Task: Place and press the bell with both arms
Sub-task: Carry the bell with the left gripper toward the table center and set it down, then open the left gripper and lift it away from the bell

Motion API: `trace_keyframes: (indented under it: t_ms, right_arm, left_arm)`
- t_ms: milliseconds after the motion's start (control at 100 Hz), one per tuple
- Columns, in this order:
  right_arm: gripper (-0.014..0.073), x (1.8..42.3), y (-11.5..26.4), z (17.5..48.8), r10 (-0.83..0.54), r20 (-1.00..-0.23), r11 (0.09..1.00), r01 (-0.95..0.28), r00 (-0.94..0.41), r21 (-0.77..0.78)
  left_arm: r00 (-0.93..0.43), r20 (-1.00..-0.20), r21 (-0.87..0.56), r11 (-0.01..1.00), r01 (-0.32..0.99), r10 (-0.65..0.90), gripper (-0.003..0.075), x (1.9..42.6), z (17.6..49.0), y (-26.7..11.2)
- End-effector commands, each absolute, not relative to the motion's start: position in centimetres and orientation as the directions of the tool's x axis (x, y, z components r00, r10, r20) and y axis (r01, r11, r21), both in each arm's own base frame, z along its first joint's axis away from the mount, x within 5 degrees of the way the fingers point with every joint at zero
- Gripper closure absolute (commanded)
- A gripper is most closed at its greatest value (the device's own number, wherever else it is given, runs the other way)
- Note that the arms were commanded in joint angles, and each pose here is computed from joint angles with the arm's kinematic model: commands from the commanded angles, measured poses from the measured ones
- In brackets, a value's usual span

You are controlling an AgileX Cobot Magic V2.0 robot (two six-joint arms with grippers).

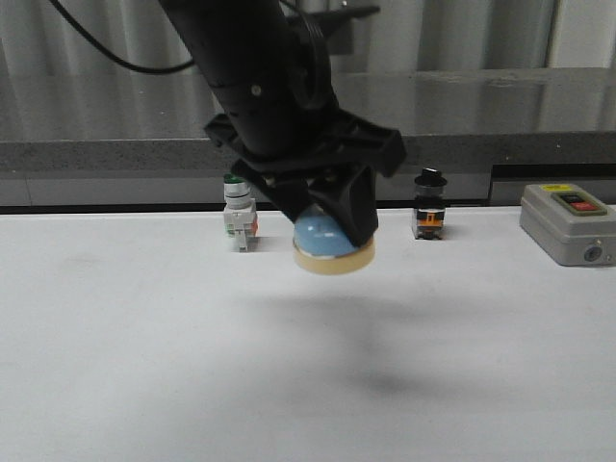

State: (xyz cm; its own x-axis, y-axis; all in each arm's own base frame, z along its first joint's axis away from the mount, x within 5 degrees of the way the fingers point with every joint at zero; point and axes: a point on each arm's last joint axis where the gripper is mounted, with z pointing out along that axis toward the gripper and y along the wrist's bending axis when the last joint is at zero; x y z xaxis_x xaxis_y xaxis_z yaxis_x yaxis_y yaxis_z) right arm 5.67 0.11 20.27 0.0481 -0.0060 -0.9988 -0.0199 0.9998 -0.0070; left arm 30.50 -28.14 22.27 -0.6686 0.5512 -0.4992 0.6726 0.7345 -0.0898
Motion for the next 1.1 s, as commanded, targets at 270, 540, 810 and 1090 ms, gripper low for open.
trace_keyframes:
  t_ms: [270, 540, 810, 1090]
  right_arm:
    - [0.0655, 5.4, 0.1, 21.6, -0.020, -0.986, 1.000, -0.012, 0.164, -0.023]
    - [0.0655, 5.4, 0.1, 21.6, -0.020, -0.986, 1.000, -0.012, 0.164, -0.023]
    - [0.0655, 5.4, 0.1, 21.6, -0.020, -0.986, 1.000, -0.012, 0.164, -0.023]
    - [0.0655, 5.4, 0.1, 21.6, -0.020, -0.986, 1.000, -0.012, 0.164, -0.023]
  left_arm:
    - [-0.675, -0.509, -0.135, 0.725, 0.675, 0.534, 0.0461, 30.4, 20.8, -30.3]
    - [-0.694, -0.488, -0.155, 0.730, 0.666, 0.529, 0.0397, 30.3, 20.4, -30.4]
    - [-0.712, -0.471, -0.180, 0.733, 0.655, 0.521, 0.0041, 30.1, 20.3, -30.4]
    - [-0.701, -0.498, -0.181, 0.729, 0.660, 0.510, 0.0041, 29.8, 21.8, -30.2]
